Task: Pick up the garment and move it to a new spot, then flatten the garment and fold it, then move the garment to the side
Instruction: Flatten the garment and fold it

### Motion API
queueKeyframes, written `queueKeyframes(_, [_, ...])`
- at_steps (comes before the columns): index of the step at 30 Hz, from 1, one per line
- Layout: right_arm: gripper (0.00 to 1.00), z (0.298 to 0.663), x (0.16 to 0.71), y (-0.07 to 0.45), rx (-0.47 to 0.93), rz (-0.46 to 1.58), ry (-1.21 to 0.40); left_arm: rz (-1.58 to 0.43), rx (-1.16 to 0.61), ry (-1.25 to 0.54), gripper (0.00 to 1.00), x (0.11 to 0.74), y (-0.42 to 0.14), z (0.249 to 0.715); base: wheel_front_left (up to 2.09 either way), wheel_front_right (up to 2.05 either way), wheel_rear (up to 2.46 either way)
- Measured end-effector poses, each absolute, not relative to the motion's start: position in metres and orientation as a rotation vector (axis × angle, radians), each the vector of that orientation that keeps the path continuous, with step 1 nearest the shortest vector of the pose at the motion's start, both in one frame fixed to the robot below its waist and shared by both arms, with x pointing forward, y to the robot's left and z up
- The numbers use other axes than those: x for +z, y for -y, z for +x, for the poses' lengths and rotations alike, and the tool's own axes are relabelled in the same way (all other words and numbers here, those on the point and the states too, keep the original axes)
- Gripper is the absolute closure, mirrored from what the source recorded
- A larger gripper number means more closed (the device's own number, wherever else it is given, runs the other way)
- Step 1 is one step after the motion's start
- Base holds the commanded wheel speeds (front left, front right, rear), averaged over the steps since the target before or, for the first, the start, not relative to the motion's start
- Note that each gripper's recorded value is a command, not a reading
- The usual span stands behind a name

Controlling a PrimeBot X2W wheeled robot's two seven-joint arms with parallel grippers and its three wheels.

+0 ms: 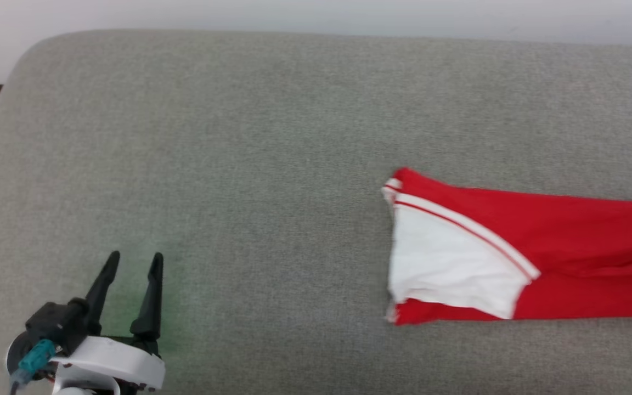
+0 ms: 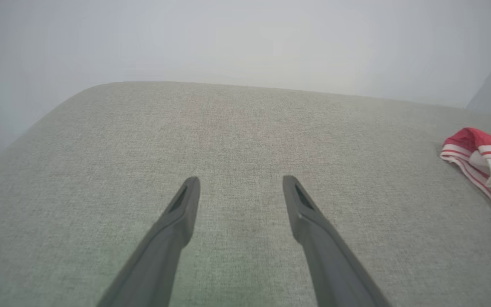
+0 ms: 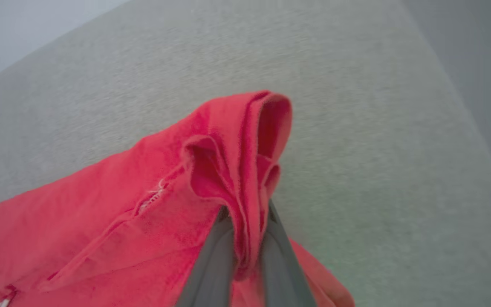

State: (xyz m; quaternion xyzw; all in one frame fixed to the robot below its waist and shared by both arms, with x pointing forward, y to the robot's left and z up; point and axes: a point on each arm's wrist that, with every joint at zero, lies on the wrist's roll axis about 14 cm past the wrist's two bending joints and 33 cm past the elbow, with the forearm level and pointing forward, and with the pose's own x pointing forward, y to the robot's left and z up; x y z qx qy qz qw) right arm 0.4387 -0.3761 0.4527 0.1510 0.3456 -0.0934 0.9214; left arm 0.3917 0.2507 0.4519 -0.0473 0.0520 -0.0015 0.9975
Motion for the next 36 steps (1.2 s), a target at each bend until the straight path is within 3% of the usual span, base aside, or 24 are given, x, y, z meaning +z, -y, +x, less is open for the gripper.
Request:
queueKeyframes(5, [1.0,0.434,0.464,0.395,-0.243,0.306,-0.673,-0.074,-0.005,-0.091,0.0,0.455,-0.247,0.39,0.0,0.0,0.0])
queueKeyframes(9, [1.0,0.436,0.467,0.38,-0.192,0.286,-0.684,-0.078,-0.002,-0.085,0.0,0.457,-0.246,0.387,0.0,0.0,0.0])
queueKeyframes(25, [1.0,0.444,0.484,0.147,0.522,0.194,-0.728,-0.12,0.032,-0.102,0.0,0.452,-0.24,0.361,0.0,0.0,0.0])
queueKeyframes(34, [1.0,0.438,0.473,0.039,0.803,0.11,-0.793,-0.142,0.058,-0.09,0.0,0.456,-0.242,0.359,0.0,0.0,0.0])
queueKeyframes(36, [1.0,0.439,0.469,0.034,0.812,0.097,-0.8,-0.142,0.062,-0.089,0.0,0.456,-0.243,0.359,0.0,0.0,0.0])
